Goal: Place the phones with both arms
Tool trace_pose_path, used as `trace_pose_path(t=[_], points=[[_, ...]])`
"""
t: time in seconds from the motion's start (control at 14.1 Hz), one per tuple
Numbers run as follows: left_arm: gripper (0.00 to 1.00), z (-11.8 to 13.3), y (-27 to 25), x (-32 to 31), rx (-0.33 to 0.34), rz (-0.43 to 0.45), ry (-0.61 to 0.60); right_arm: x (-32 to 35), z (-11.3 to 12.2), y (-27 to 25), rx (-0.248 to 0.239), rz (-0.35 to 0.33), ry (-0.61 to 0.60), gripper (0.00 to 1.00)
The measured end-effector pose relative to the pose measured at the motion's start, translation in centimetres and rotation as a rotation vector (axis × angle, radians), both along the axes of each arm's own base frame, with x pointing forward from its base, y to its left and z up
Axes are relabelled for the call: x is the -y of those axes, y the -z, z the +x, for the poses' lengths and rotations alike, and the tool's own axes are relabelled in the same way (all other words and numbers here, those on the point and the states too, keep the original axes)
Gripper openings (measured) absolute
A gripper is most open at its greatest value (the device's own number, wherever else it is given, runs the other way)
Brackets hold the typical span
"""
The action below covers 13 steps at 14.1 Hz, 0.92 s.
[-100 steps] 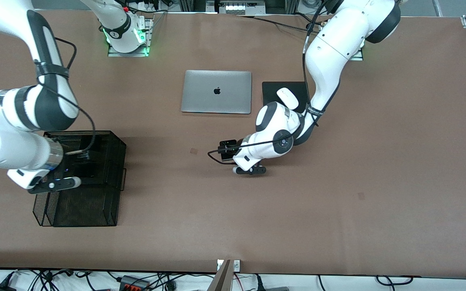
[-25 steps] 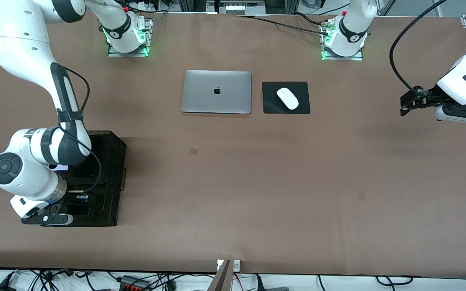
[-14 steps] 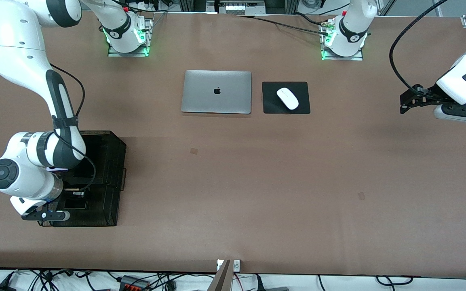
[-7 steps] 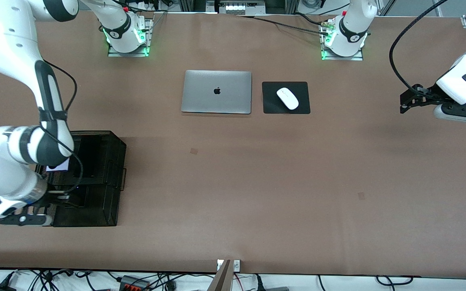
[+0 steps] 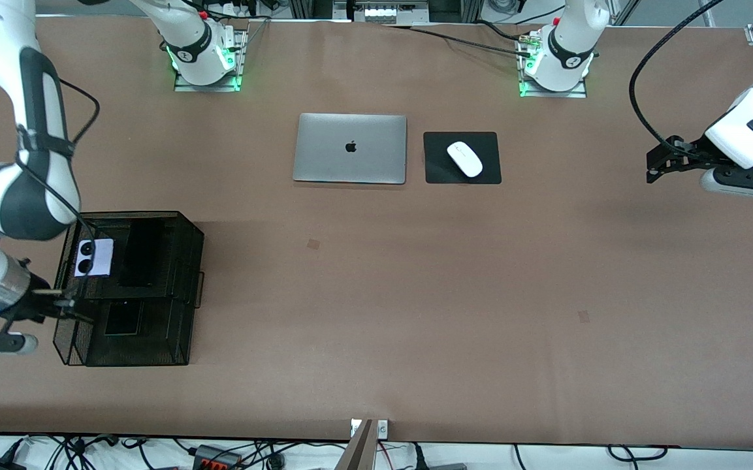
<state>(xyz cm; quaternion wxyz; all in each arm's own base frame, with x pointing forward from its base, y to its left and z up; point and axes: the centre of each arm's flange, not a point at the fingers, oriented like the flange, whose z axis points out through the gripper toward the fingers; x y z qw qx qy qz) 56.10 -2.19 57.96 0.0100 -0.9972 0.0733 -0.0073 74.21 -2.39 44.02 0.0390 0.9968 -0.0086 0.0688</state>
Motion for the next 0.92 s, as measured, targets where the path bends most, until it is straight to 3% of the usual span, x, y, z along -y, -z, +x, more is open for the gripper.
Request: trace_pose_path(t=[0.21, 0.5, 0.92], points=[[1.00, 0.0, 0.0, 0.0, 0.000, 0.000, 0.000, -0.3, -3.3, -3.3, -0.085, 0.002, 0.005, 1.00], [1.00, 0.0, -0.1, 0.0, 0.001, 0.000, 0.000, -0.7, -9.7, -7.6, -0.166, 0.006, 0.007, 1.00], [1.00, 0.0, -0.1, 0.0, 0.000, 0.000, 0.000, -0.9, -17.8, -11.9, -0.201, 0.009, 0.009, 1.00]])
